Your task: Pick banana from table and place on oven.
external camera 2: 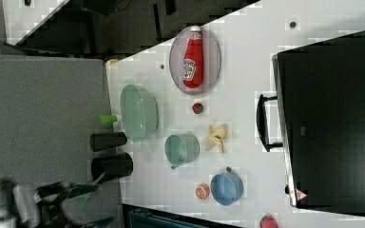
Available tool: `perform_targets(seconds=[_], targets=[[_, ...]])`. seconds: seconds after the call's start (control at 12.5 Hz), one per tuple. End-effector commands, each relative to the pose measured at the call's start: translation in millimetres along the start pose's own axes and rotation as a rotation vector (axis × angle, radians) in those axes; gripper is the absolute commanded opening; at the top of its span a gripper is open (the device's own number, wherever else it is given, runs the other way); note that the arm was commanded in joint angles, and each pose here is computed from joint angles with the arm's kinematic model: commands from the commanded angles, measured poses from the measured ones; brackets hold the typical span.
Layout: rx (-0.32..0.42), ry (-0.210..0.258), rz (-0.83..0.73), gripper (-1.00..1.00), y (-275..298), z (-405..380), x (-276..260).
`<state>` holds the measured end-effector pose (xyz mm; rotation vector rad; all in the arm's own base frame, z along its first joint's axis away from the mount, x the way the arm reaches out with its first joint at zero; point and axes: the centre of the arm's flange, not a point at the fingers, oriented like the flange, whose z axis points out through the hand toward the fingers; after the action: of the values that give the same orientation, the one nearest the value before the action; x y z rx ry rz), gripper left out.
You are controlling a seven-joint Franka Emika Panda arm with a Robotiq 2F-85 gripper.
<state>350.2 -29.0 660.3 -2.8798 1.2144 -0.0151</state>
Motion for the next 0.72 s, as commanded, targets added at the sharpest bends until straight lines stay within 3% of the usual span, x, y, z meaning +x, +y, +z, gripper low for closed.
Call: perform_targets(seconds=[0.08,0.72], targets=[[-0.056,-0.029,0.057,1.00,-19.6,42.9,21.9],[-0.084,-0.027,-0.002,1.00,-88.8,196.1,57.1]])
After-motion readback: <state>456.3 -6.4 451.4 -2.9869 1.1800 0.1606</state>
